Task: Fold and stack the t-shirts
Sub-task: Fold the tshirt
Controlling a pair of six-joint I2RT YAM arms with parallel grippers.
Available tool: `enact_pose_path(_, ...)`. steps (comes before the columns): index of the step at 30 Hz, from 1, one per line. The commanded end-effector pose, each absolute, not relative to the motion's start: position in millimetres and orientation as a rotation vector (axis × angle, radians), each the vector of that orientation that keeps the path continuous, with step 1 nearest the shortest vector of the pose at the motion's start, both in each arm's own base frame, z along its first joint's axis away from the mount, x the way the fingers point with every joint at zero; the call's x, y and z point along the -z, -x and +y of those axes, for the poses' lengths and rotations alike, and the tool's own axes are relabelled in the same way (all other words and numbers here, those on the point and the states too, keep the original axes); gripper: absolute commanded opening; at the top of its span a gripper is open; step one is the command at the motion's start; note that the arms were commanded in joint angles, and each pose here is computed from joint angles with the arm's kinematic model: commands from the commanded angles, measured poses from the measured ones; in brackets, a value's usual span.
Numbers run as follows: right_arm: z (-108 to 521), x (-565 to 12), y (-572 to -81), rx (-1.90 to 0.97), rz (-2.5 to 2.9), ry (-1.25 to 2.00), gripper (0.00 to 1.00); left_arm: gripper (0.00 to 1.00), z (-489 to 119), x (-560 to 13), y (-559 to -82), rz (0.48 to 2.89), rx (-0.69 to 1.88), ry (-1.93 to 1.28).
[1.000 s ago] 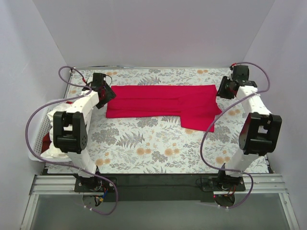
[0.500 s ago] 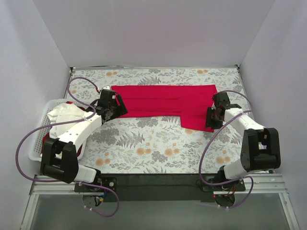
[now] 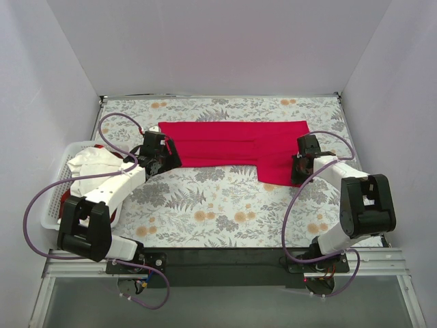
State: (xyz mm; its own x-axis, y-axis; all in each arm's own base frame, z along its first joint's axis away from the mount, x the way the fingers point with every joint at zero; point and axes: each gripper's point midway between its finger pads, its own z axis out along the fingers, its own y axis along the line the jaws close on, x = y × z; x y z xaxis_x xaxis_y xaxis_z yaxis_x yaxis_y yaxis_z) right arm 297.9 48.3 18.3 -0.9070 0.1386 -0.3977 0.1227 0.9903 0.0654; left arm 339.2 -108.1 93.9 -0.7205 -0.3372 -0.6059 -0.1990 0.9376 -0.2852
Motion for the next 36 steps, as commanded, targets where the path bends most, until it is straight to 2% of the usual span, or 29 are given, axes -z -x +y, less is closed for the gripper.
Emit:
enact_pose_path(1,45,-1,-288,-0.008,2.755,-0.195,0.19,0.66,-111,-108,-344,2.346,0.282,0.346)
enact_pose_path(5,46,-7,-290,-0.009,2.741,-0.178,0.03,0.66,-112,-107,-344,2.351,0.283,0.345)
enact_pose_path(6,47,-12,-295,-0.012,2.726,-0.174,0.01,0.66,-112,-106,-344,2.355,0.284,0.345)
enact_pose_path(12,53,-48,-324,-0.039,2.654,-0.147,0.01,0.66,-111,-102,-344,2.363,0.271,0.346)
enact_pose_path(19,65,-98,-396,-0.077,2.517,-0.111,0.01,0.66,-108,-94,-344,2.390,0.241,0.351)
enact_pose_path(26,78,-122,-465,-0.102,2.436,-0.101,0.01,0.66,-105,-82,-342,2.425,0.207,0.358)
enact_pose_path(36,88,-128,-545,-0.117,2.355,-0.107,0.01,0.66,-103,-62,-340,2.487,0.163,0.362)
